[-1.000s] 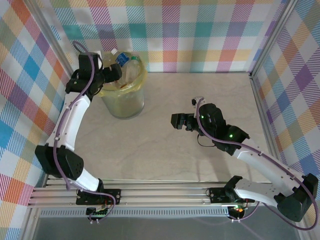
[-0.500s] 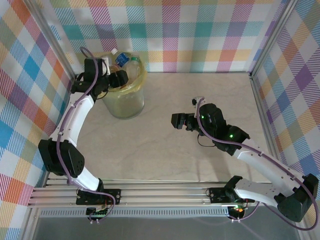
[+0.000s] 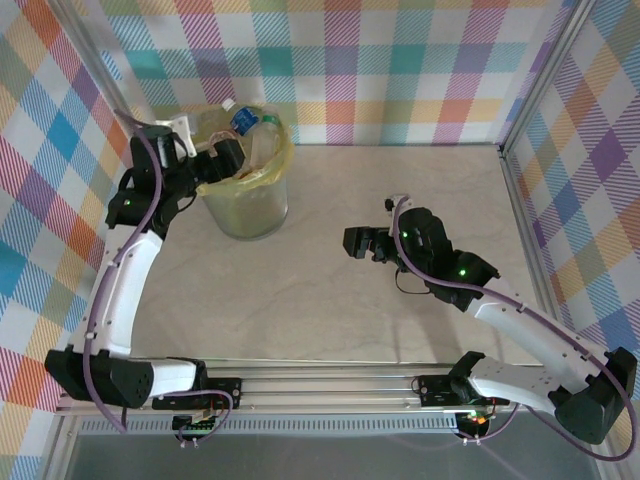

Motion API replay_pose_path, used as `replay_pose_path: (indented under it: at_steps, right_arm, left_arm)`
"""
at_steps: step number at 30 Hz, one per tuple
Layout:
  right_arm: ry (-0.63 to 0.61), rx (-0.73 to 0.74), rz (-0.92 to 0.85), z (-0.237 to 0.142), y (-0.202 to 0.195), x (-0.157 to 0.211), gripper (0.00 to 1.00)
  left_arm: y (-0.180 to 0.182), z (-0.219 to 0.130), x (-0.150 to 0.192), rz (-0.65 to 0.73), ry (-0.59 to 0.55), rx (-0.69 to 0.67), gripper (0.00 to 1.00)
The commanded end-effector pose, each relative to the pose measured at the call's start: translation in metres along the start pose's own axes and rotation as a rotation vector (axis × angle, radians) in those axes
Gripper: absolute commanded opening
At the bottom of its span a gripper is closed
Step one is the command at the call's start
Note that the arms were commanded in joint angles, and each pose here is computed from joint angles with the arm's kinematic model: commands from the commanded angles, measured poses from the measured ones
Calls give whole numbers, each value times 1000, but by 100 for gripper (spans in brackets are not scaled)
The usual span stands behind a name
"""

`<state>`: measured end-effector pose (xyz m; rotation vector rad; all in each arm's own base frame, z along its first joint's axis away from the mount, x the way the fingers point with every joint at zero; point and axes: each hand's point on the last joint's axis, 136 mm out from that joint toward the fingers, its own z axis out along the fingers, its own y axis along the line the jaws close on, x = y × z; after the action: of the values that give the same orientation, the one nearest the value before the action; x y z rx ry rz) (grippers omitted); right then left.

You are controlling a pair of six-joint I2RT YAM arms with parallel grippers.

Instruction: Put the plastic bottles in the bin

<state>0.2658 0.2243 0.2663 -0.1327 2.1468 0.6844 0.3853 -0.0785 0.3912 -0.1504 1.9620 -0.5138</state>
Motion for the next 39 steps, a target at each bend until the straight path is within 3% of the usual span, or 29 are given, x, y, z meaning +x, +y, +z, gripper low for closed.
replay_pose_path:
  at_steps: [1, 7, 14, 20, 28, 39]
  right_arm:
    - [-22, 89, -15, -15, -16, -4, 100]
    - [-63, 260, -77, -36, -53, -2, 100]
    - [-176, 412, -151, -51, -92, 1, 100]
    - [-289, 612, -117, -67, -135, 3, 100]
    - [-318, 729, -134, -61, -174, 6, 100]
    - [-347, 673, -202, -24, -210, 8, 100]
  left_arm:
    - [6, -34, -5, 0, -66, -48, 99]
    - [44, -75, 30, -37, -142, -194, 100]
    - [91, -80, 100, -38, -167, -290, 100]
    - [114, -69, 130, 0, -248, -307, 100]
    - [141, -32, 171, 87, -230, -334, 100]
    - [161, 7, 195, 238, -187, -371, 100]
